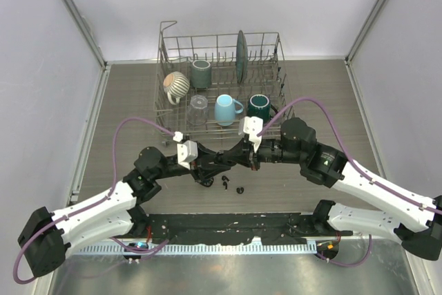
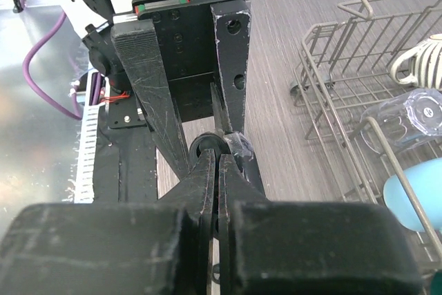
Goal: Insert the wireless bluetooth earbuds into the charging case
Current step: Place the earbud in the charging case.
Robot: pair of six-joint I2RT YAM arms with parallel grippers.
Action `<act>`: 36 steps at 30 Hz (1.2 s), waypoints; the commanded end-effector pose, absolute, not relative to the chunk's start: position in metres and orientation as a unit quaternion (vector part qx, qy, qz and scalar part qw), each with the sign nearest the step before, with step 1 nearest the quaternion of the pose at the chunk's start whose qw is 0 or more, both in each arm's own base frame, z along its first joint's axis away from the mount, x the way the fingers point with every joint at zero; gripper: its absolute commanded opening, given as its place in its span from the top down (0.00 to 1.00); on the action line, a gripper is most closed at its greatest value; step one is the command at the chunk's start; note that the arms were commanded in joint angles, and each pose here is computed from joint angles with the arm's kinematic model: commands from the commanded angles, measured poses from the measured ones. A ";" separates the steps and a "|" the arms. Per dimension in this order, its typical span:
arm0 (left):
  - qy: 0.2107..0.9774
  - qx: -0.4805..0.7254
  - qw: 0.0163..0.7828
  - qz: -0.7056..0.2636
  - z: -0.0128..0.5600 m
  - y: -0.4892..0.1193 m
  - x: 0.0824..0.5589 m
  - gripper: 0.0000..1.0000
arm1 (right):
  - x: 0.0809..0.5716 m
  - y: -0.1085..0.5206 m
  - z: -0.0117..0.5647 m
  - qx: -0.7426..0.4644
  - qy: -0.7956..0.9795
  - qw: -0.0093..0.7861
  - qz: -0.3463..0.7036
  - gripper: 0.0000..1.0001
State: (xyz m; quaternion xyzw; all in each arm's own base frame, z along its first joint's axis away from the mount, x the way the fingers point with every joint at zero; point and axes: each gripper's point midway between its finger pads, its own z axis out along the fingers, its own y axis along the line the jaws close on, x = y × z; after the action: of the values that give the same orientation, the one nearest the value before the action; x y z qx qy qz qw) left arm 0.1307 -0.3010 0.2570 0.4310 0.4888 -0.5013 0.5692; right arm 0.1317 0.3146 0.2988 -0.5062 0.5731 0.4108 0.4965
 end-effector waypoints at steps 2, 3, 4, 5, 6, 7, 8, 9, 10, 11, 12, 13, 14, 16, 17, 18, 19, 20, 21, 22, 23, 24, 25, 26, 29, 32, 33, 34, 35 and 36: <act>0.413 0.417 0.629 -0.509 0.316 -0.296 0.126 1.00 | 0.136 0.315 0.288 -0.520 0.586 0.495 0.375 0.99; 0.413 0.417 0.629 -0.510 0.316 -0.296 0.126 1.00 | 0.138 0.314 0.290 -0.516 0.587 0.501 0.371 0.99; 0.413 0.417 0.628 -0.510 0.315 -0.295 0.125 1.00 | 0.138 0.314 0.291 -0.516 0.585 0.504 0.370 0.99; 0.414 0.417 0.629 -0.510 0.316 -0.295 0.125 1.00 | 0.138 0.313 0.291 -0.517 0.584 0.505 0.369 0.99; 0.412 0.416 0.630 -0.509 0.317 -0.294 0.125 1.00 | 0.139 0.313 0.289 -0.518 0.587 0.503 0.366 0.99; 0.413 0.416 0.631 -0.508 0.316 -0.294 0.125 1.00 | 0.139 0.312 0.290 -0.518 0.587 0.505 0.363 0.99; 0.412 0.415 0.633 -0.508 0.317 -0.293 0.125 1.00 | 0.140 0.310 0.291 -0.520 0.586 0.508 0.358 0.99; 0.412 0.413 0.635 -0.507 0.318 -0.292 0.125 1.00 | 0.140 0.310 0.288 -0.522 0.589 0.504 0.356 0.99; 0.413 0.411 0.636 -0.506 0.317 -0.292 0.126 1.00 | 0.138 0.311 0.289 -0.525 0.587 0.500 0.361 0.99; 0.410 0.410 0.640 -0.504 0.319 -0.291 0.126 1.00 | 0.137 0.312 0.289 -0.525 0.587 0.497 0.365 0.99; 0.411 0.407 0.644 -0.501 0.320 -0.290 0.127 1.00 | 0.133 0.313 0.286 -0.528 0.588 0.490 0.369 0.99; 0.411 0.404 0.648 -0.498 0.320 -0.290 0.129 1.00 | 0.131 0.314 0.285 -0.529 0.589 0.485 0.372 0.99; 0.407 0.400 0.653 -0.497 0.323 -0.288 0.130 1.00 | 0.132 0.316 0.282 -0.529 0.594 0.478 0.372 0.99; 0.407 0.391 0.662 -0.492 0.325 -0.286 0.133 1.00 | 0.132 0.316 0.277 -0.531 0.603 0.469 0.368 0.94; 0.406 0.387 0.667 -0.491 0.325 -0.285 0.133 1.00 | 0.133 0.317 0.276 -0.530 0.606 0.467 0.367 0.94; 0.404 0.384 0.671 -0.489 0.327 -0.283 0.134 1.00 | 0.133 0.317 0.274 -0.530 0.609 0.462 0.365 0.89; 0.407 0.379 0.675 -0.485 0.328 -0.282 0.136 1.00 | 0.132 0.316 0.274 -0.531 0.610 0.462 0.365 0.86; 0.407 0.377 0.677 -0.483 0.328 -0.281 0.136 1.00 | 0.132 0.316 0.276 -0.528 0.609 0.465 0.366 0.83; 0.406 0.374 0.681 -0.481 0.329 -0.280 0.137 1.00 | 0.132 0.316 0.276 -0.528 0.610 0.464 0.366 0.79; 0.408 0.372 0.683 -0.479 0.328 -0.279 0.138 1.00 | 0.132 0.316 0.277 -0.527 0.609 0.465 0.368 0.76; 0.408 0.370 0.685 -0.477 0.329 -0.278 0.138 1.00 | 0.131 0.316 0.278 -0.526 0.608 0.466 0.369 0.73; 0.410 0.369 0.686 -0.475 0.328 -0.278 0.139 1.00 | 0.131 0.315 0.282 -0.525 0.602 0.473 0.371 0.69; 0.409 0.368 0.687 -0.474 0.329 -0.277 0.139 1.00 | 0.130 0.316 0.284 -0.523 0.601 0.474 0.374 0.67; 0.412 0.368 0.687 -0.472 0.327 -0.277 0.140 1.00 | 0.131 0.315 0.284 -0.520 0.602 0.478 0.373 0.60; 0.418 0.371 0.685 -0.467 0.324 -0.277 0.142 1.00 | 0.134 0.314 0.297 -0.503 0.595 0.500 0.378 0.53; 0.427 0.375 0.681 -0.462 0.319 -0.278 0.143 1.00 | 0.135 0.310 0.315 -0.482 0.581 0.530 0.385 0.49; 0.429 0.373 0.682 -0.459 0.319 -0.277 0.145 1.00 | 0.138 0.309 0.323 -0.471 0.578 0.544 0.386 0.48; 0.434 0.374 0.681 -0.456 0.316 -0.277 0.146 1.00 | 0.136 0.305 0.331 -0.465 0.571 0.552 0.391 0.48; 0.437 0.372 0.683 -0.453 0.315 -0.276 0.147 1.00 | 0.135 0.304 0.335 -0.460 0.568 0.558 0.394 0.47; 0.442 0.367 0.686 -0.446 0.314 -0.275 0.150 1.00 | 0.137 0.301 0.339 -0.448 0.571 0.563 0.394 0.46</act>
State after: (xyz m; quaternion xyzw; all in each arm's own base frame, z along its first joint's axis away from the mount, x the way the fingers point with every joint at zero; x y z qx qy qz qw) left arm 0.1449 -0.2826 0.2837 0.3846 0.4755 -0.4650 0.6401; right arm 0.1318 0.3096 0.3074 -0.4940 0.5841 0.3850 0.5163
